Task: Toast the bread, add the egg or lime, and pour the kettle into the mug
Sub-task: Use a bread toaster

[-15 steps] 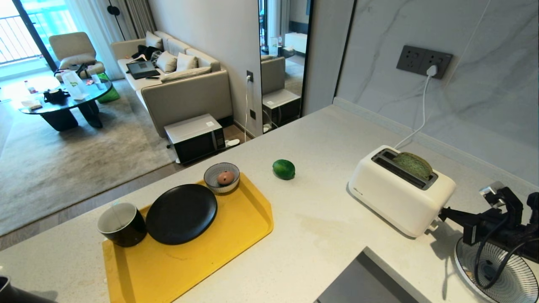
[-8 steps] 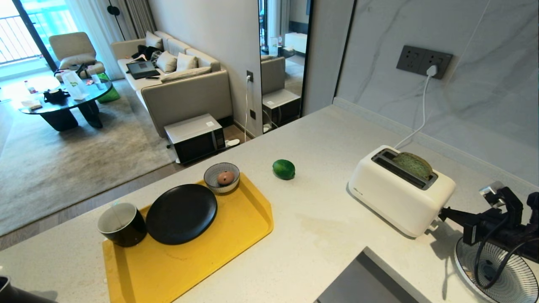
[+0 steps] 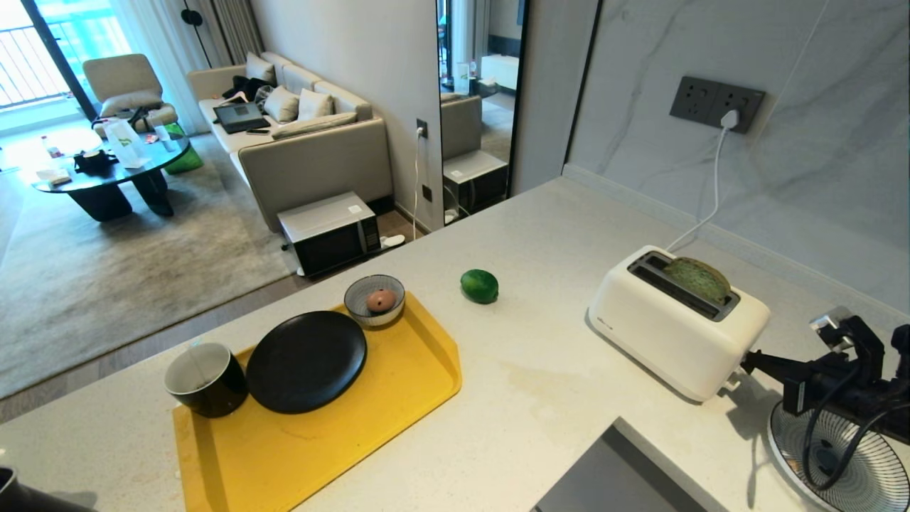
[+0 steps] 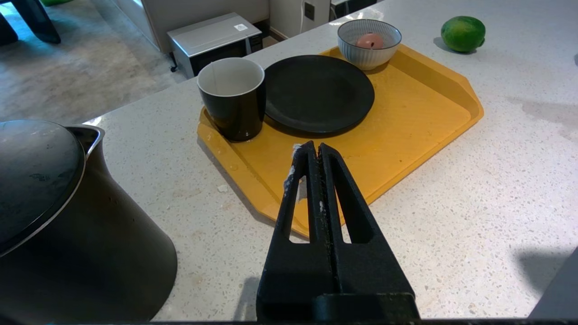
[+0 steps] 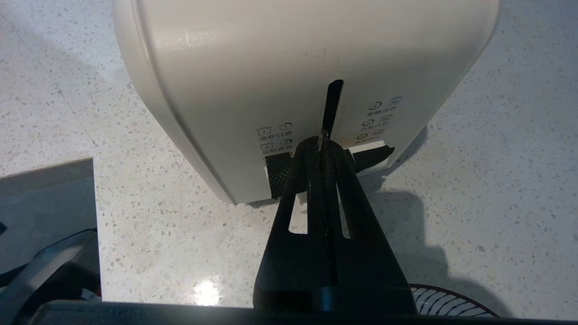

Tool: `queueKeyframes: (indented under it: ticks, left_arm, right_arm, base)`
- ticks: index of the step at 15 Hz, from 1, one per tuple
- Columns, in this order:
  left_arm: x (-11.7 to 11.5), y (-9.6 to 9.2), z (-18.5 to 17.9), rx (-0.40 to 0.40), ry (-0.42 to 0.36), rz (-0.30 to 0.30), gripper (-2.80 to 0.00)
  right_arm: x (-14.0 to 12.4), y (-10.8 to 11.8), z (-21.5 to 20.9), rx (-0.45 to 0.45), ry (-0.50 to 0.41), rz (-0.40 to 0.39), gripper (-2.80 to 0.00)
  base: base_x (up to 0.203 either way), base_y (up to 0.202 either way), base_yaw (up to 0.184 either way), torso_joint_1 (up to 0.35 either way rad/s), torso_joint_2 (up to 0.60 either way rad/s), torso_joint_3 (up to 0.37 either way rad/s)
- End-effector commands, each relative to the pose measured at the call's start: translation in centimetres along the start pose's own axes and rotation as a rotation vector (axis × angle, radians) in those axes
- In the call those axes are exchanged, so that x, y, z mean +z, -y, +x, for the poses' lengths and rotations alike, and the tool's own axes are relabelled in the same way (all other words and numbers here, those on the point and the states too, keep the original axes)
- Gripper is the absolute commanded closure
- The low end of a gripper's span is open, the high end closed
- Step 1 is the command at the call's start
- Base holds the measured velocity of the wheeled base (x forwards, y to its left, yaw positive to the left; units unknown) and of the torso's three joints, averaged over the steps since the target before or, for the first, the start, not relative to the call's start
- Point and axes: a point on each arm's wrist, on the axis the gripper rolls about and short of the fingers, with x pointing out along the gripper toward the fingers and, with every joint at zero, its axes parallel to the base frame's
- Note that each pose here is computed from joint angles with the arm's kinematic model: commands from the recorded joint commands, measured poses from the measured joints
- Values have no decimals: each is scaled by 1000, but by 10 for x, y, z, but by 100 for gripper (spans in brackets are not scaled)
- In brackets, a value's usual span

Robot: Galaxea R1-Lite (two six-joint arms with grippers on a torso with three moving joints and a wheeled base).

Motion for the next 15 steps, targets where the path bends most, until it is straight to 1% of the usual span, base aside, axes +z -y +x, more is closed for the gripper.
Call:
queueKeyframes:
  ticks: [1, 4, 8, 15]
  left_arm:
    - [0, 0, 0, 1, -2, 0, 0]
    - [0, 0, 0, 1, -2, 0, 0]
    - [0, 0, 0, 1, 0, 0, 0]
    - [0, 0, 0, 1, -2, 0, 0]
  right_arm:
    - [3, 0, -1, -1, 13, -14, 0]
    - [10, -1, -7, -10, 31, -31, 0]
    - [29, -7, -22, -36, 80, -71, 0]
    - [58, -33, -69, -89, 179, -153, 0]
  base:
    - [0, 0, 0, 0, 0, 0]
    - [0, 0, 0, 0, 0, 0]
    - [0, 0, 0, 0, 0, 0]
    - [0, 0, 0, 0, 0, 0]
